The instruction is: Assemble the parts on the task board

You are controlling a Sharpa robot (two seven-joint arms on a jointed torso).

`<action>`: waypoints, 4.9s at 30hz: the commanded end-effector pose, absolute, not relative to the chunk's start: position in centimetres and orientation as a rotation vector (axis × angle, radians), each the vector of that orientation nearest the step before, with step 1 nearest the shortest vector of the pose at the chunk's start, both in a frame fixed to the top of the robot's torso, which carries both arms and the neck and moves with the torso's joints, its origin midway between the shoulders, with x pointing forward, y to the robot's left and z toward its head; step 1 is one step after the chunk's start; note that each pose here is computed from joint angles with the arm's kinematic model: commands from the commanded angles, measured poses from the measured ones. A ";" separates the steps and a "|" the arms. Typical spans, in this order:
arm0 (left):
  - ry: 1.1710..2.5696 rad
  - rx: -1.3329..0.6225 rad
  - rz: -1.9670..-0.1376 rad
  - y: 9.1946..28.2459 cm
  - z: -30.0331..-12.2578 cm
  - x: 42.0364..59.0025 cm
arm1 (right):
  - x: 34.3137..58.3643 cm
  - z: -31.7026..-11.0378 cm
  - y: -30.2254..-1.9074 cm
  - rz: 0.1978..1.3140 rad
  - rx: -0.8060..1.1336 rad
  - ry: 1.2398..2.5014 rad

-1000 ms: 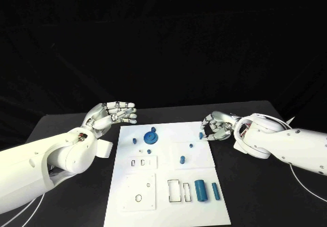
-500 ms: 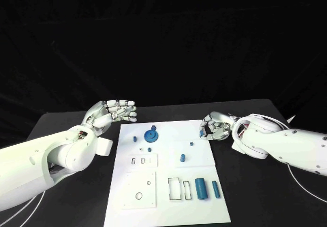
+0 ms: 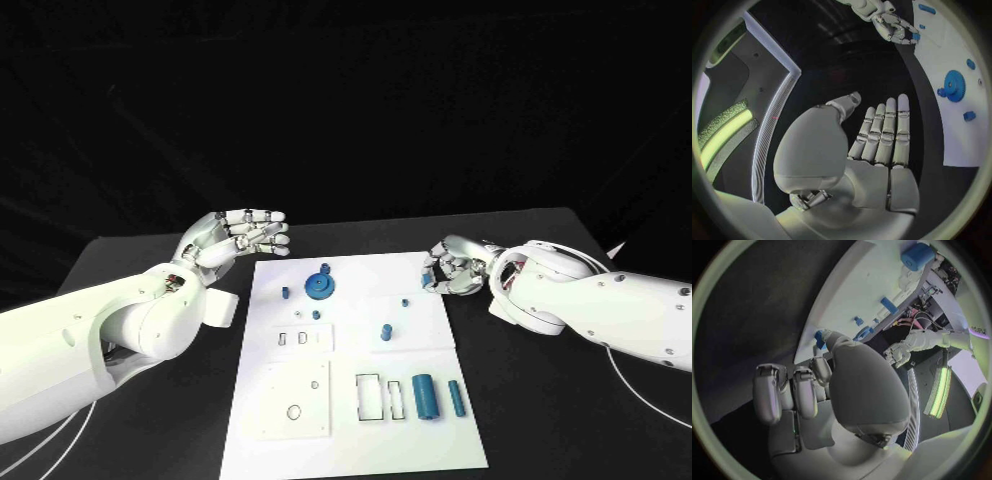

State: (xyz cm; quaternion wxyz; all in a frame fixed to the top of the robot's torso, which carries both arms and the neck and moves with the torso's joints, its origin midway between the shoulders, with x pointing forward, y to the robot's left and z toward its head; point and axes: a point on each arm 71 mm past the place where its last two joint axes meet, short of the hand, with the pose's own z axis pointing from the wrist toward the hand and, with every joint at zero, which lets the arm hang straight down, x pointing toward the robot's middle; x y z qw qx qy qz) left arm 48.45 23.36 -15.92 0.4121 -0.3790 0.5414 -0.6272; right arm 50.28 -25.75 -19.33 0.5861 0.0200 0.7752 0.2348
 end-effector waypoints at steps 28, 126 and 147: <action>1.362 -0.953 -1.589 23.5 -15.9 48.5 | 48.9 -17.9 -21.9 0.597 0.069 1.650; 1.382 -0.976 -1.574 24.0 -16.5 48.5 | 42.5 -23.6 -4.6 0.724 -0.284 1.717; 1.385 -0.982 -1.565 24.2 -16.7 48.8 | 42.5 -23.5 -4.5 0.735 -0.283 1.705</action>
